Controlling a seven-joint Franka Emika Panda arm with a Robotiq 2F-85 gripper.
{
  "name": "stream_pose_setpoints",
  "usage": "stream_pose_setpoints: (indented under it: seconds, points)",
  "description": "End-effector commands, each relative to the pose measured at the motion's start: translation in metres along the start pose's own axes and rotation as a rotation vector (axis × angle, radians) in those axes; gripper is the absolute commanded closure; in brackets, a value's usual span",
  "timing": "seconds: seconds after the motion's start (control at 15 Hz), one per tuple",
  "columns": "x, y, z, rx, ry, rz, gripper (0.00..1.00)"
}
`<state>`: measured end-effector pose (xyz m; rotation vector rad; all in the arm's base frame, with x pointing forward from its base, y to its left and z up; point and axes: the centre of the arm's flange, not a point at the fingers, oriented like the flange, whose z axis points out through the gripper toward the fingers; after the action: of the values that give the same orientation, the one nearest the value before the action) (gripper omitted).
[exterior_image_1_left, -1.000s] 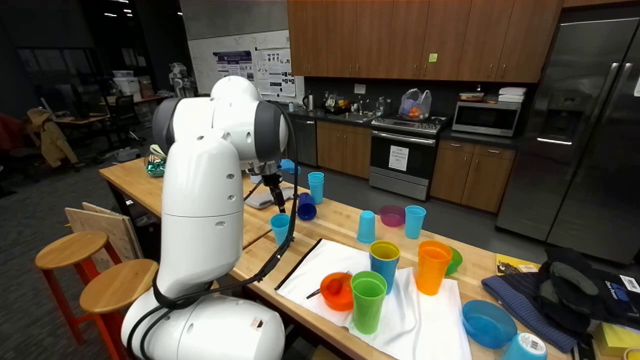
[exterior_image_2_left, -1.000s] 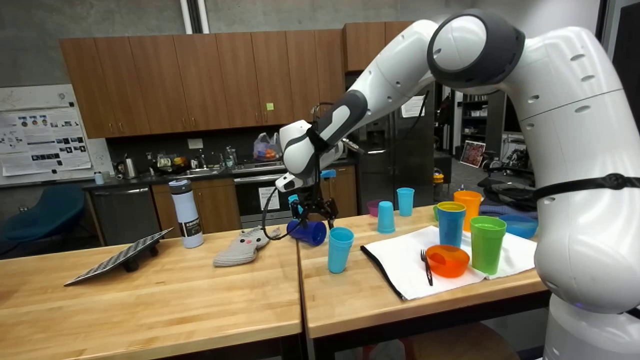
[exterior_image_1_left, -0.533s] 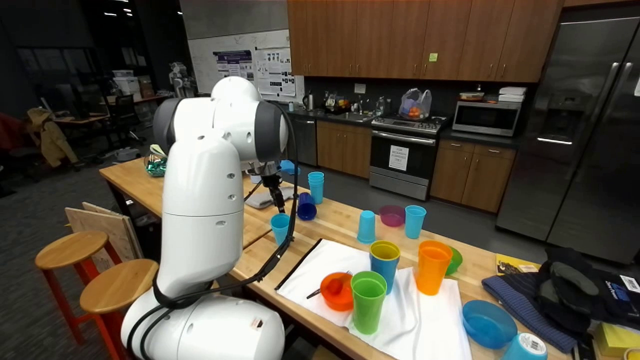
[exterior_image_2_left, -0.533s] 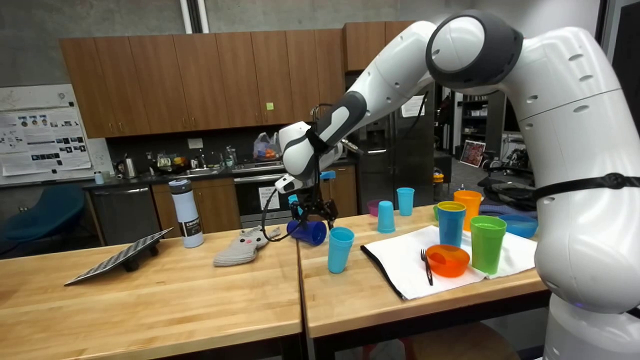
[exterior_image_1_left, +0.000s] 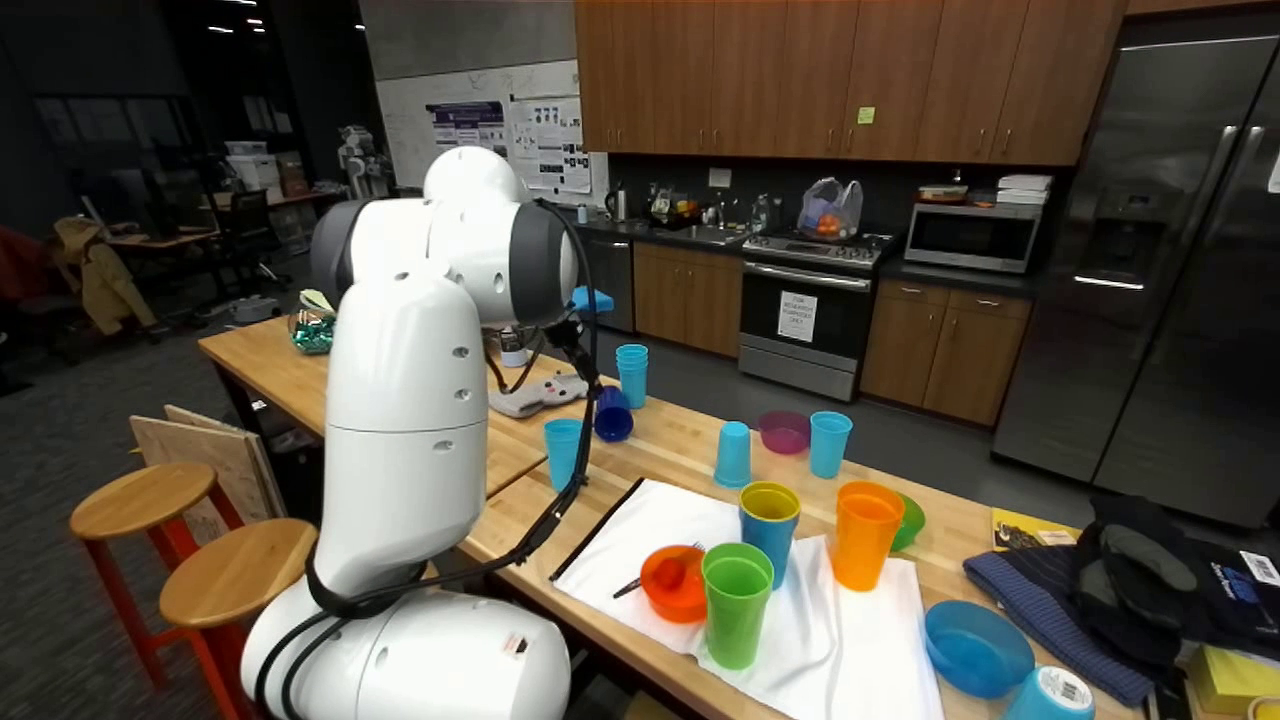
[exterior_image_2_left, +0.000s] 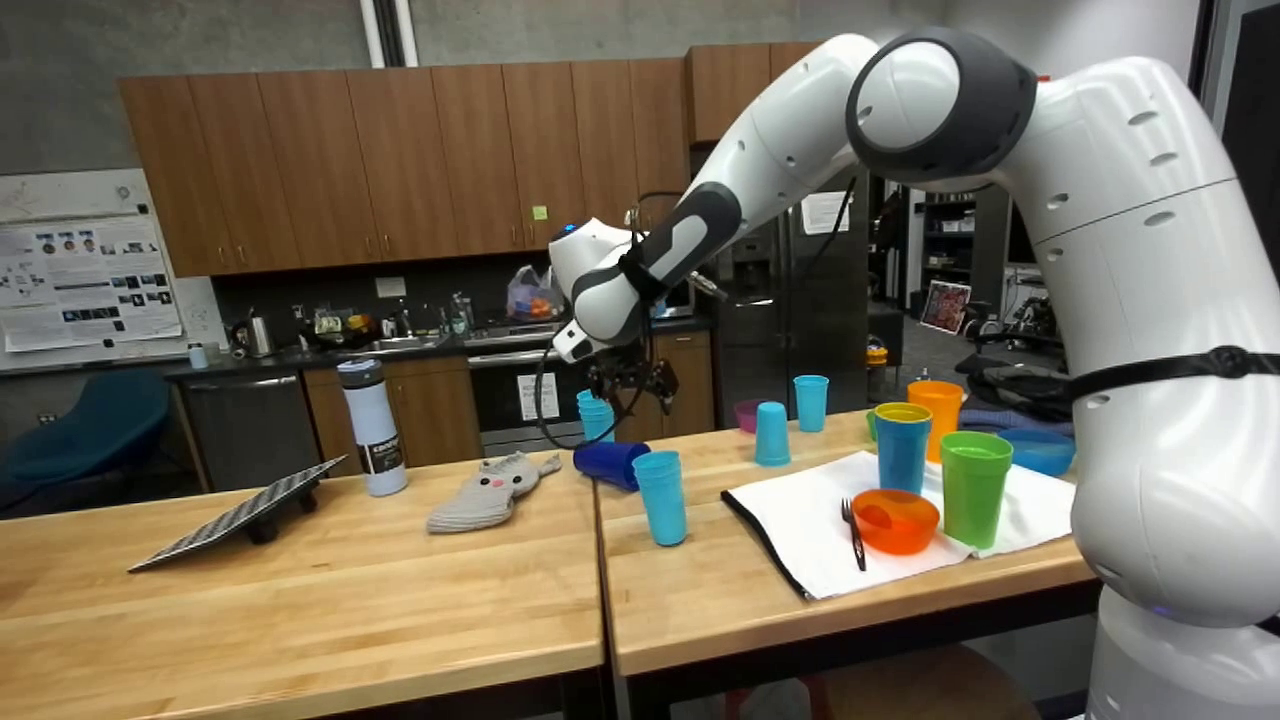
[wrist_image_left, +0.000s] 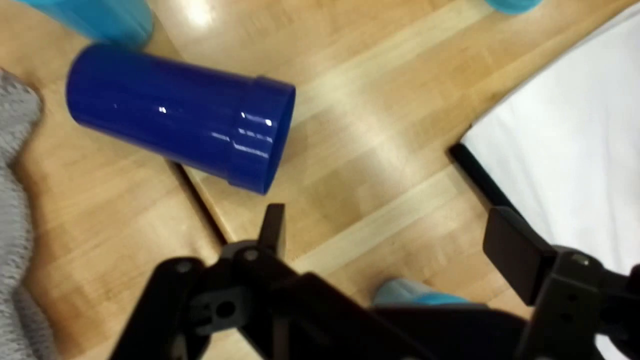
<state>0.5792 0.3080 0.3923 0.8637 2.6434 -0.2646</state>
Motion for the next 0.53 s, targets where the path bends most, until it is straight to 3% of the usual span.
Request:
stream_pose_setpoints:
  seconds: [0.0,0.07,0.13,0.47]
  points:
    - [-0.029,0.025,-0.031,-0.030,-0.042,-0.017,0.00]
    - [-0.030,0.032,-0.034,-0.025,-0.003,0.006,0.00]
    - [-0.022,0.011,-0.028,-0.031,-0.029,0.003,0.00]
    - [-0.021,0.014,-0.025,-0.027,-0.023,0.000,0.00]
